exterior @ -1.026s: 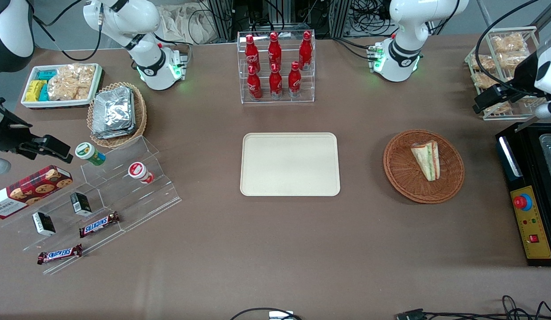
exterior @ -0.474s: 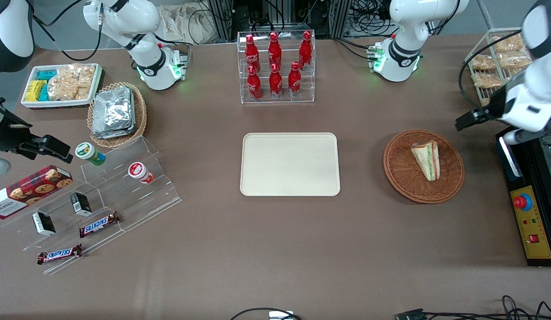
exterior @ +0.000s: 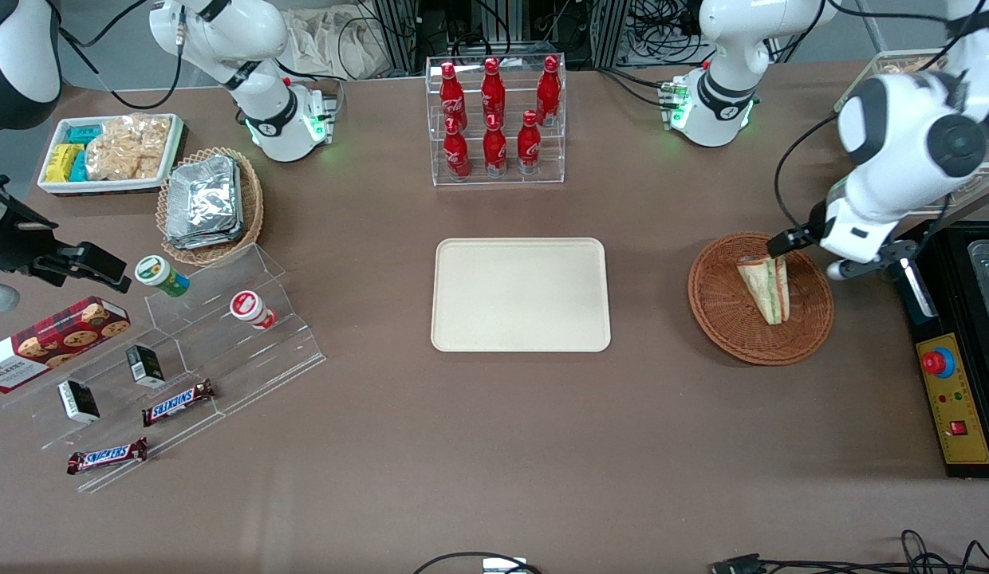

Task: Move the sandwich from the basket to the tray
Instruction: 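Lower the open left gripper over the wrapped sandwich in the wicker basket, then close the left gripper on the sandwich and lift it from the basket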

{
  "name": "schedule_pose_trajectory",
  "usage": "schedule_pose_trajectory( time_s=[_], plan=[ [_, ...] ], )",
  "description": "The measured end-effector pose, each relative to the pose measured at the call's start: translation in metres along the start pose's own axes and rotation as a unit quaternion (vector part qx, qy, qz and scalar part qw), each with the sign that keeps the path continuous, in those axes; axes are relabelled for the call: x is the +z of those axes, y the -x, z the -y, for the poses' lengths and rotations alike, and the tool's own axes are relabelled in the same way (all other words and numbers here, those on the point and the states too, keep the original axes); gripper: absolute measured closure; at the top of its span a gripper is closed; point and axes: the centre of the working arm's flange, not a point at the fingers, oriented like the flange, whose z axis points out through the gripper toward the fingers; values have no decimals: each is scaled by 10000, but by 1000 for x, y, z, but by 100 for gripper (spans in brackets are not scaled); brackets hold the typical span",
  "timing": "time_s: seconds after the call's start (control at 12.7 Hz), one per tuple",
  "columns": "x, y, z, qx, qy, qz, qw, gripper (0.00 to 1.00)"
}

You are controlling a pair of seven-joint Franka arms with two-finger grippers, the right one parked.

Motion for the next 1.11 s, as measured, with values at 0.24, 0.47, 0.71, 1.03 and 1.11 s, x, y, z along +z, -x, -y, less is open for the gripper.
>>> schedule_pose_trajectory(
  time_s=[0.24,0.47,0.71,1.03,1.11],
  plan=[
    [77,9,4,-22,42,44,10000,0],
    [120,4,2,-31,72,146,9999,0],
    [125,0,3,77,-13,142,9999,0],
    [123,-5,15,327,-283,34,9991,0],
    [123,-5,15,342,-294,28,9990,0]
  ],
)
